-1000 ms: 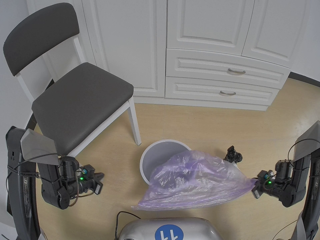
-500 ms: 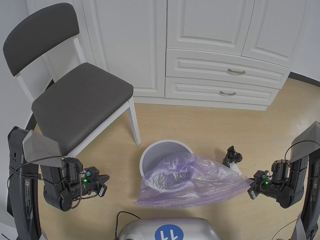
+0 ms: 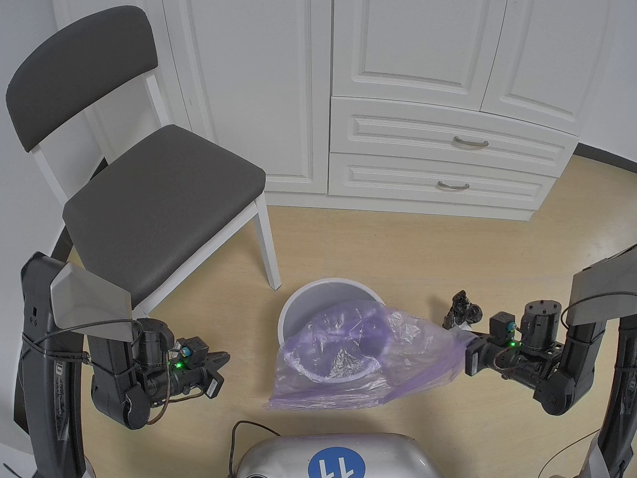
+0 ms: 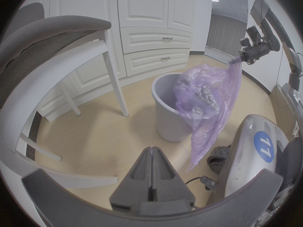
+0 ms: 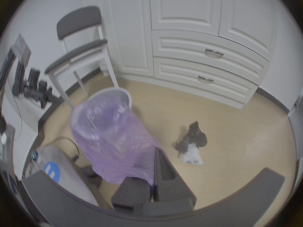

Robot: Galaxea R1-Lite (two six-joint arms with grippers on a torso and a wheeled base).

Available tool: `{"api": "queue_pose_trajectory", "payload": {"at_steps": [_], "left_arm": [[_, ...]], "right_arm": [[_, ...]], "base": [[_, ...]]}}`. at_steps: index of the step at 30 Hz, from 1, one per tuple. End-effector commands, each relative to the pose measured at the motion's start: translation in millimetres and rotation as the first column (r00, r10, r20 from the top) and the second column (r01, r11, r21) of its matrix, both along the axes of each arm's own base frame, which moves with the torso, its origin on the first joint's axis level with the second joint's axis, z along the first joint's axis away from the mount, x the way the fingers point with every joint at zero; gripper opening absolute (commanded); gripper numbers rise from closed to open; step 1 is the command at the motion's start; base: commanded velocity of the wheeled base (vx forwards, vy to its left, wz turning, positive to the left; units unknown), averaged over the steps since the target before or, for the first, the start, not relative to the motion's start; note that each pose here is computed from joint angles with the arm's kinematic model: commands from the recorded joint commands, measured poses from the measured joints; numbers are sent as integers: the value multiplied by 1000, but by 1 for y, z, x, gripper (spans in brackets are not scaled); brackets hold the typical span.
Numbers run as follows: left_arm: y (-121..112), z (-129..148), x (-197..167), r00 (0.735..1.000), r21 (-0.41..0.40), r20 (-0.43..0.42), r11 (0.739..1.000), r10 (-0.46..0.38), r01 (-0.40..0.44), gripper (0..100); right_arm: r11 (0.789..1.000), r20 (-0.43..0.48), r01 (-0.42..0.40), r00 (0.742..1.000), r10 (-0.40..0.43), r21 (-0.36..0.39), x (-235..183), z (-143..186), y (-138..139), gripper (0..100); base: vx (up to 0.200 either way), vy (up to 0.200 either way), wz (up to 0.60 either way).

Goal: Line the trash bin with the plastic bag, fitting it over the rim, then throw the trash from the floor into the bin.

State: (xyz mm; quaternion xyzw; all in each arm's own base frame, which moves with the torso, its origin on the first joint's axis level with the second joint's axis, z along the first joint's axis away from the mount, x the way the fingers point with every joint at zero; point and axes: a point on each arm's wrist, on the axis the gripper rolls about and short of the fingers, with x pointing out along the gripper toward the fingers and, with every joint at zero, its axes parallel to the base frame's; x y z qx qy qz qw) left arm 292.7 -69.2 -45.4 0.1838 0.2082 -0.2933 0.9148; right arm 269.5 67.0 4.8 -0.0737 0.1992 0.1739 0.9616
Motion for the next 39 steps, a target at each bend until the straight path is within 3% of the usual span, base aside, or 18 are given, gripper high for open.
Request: {"api": "queue_pose_trajectory", "payload": {"at_steps": [1, 5, 9, 14, 20, 22, 27, 28, 35, 39], "left_arm": [[-9, 2, -4, 1000, -3, 6, 1000, -28, 28, 0], [-14, 3, -6, 999, -7, 8, 999, -45, 45, 0], [-18, 9, -8, 998, -12, 20, 998, -63, 63, 0], [-21, 18, -11, 997, -24, 38, 997, -72, 73, 0], [-30, 39, -18, 994, -64, 76, 994, -85, 89, 0], [-34, 46, -20, 991, -78, 93, 992, -92, 100, 0], [-41, 63, -28, 988, -126, 111, 985, -105, 119, 0], [-44, 65, -30, 987, -137, 112, 982, -112, 127, 100], [-60, 67, -34, 982, -154, 114, 974, -152, 169, 100], [-90, 58, -36, 977, -176, 100, 963, -188, 203, 100]], "right_arm": [[990, 156, -16, 988, -6, 143, 17, 32, 40, 0], [952, 187, 21, 979, -82, 305, 35, 39, 70, 0], [916, 221, 12, 969, -109, 400, 49, 47, 89, 0], [854, 262, -2, 952, -158, 520, 63, 62, 109, 0], [752, 314, -29, 919, -239, 658, 86, 83, 133, 0], [732, 331, -41, 908, -257, 680, 93, 88, 138, 0], [710, 355, -58, 892, -279, 702, 99, 92, 149, 0], [708, 356, -54, 890, -285, 704, 100, 92, 151, 0], [689, 360, -54, 880, -308, 723, 96, 94, 169, 0], [686, 360, -63, 884, -299, 725, 89, 95, 179, 0]], "base": [[0, 0, 0], [0, 0, 0], [0, 0, 0], [0, 0, 0], [0, 0, 0], [0, 0, 0], [0, 0, 0], [0, 0, 0], [0, 0, 0], [0, 0, 0]]}}
